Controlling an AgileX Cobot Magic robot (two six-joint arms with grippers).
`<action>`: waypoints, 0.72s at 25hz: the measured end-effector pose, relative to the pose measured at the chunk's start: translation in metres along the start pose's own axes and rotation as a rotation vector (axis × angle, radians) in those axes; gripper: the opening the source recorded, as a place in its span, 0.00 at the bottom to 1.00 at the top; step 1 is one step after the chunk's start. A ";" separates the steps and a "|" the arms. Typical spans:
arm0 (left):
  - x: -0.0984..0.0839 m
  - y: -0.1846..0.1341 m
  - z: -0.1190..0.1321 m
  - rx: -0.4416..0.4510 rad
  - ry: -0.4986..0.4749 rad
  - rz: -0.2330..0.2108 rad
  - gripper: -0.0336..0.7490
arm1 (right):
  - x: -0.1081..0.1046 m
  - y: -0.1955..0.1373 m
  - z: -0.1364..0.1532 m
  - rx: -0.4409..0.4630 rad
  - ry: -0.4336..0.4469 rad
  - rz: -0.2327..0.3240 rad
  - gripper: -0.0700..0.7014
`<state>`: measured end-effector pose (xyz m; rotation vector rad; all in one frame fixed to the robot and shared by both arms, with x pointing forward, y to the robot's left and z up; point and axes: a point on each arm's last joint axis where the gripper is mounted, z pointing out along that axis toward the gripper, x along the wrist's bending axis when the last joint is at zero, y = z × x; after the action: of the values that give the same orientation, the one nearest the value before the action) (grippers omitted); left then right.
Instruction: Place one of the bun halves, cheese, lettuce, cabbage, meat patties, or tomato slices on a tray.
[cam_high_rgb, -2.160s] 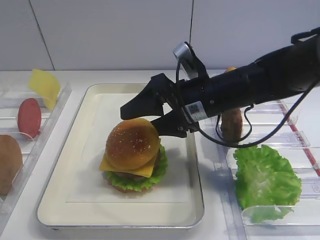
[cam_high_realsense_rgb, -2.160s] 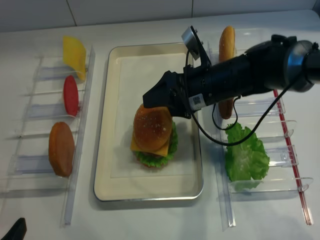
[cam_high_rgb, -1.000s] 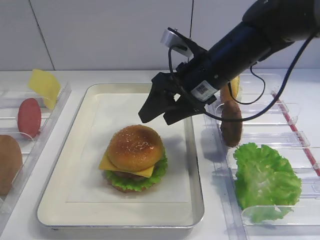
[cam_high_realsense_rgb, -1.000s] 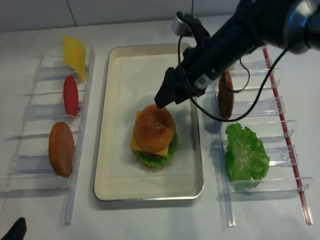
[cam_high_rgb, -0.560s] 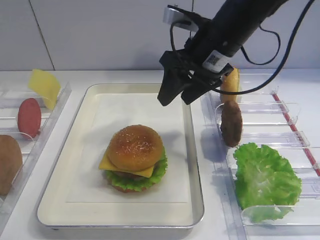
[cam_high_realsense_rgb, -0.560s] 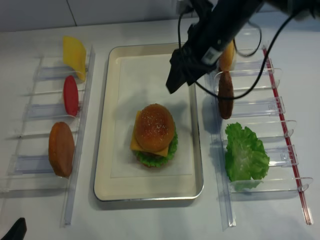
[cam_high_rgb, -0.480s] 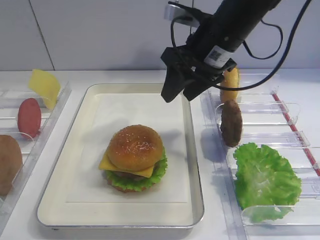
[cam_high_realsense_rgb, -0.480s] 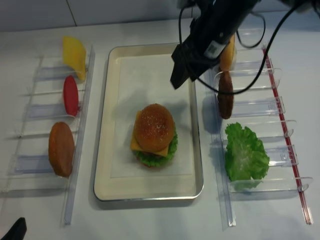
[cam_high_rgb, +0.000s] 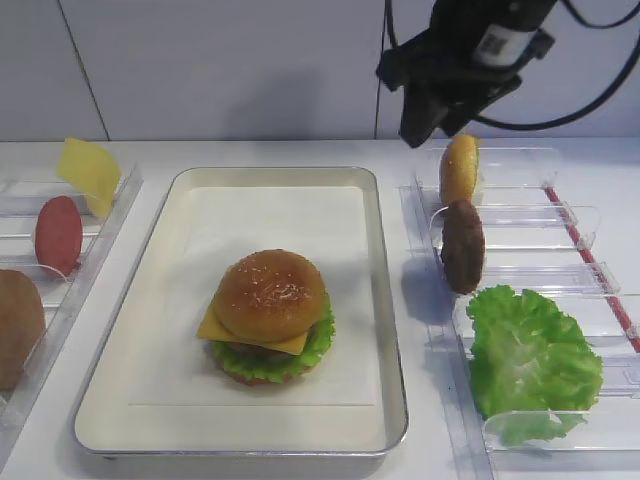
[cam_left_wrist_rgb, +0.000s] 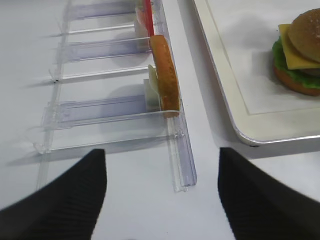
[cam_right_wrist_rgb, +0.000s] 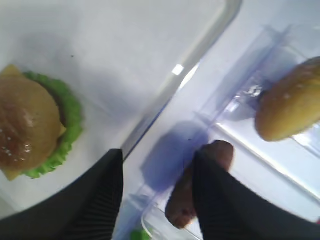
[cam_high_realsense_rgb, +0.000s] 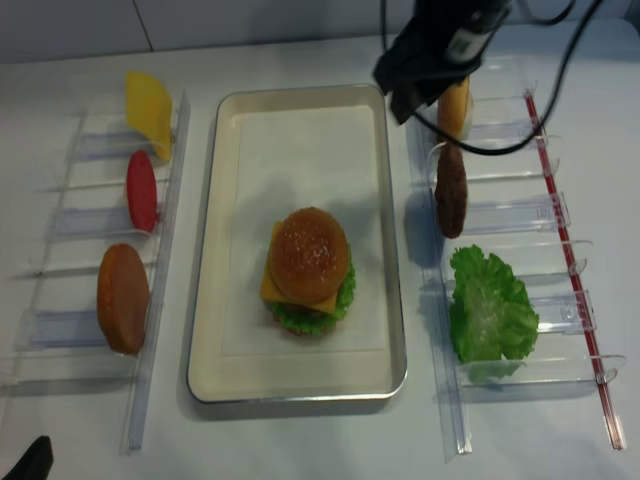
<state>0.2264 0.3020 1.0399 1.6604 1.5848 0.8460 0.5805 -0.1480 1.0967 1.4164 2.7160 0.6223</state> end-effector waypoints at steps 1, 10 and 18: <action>0.000 0.000 0.000 0.000 0.000 0.000 0.60 | 0.000 -0.002 -0.011 -0.013 -0.037 -0.002 0.55; 0.000 0.000 0.000 0.000 0.000 0.000 0.60 | 0.009 -0.037 -0.097 -0.156 -0.297 0.032 0.55; 0.000 0.000 0.000 0.000 0.000 0.000 0.60 | 0.027 -0.107 -0.121 -0.163 -0.337 0.055 0.55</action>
<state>0.2264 0.3020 1.0399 1.6604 1.5848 0.8460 0.4571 -0.2228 1.1746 1.4141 2.3217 0.5364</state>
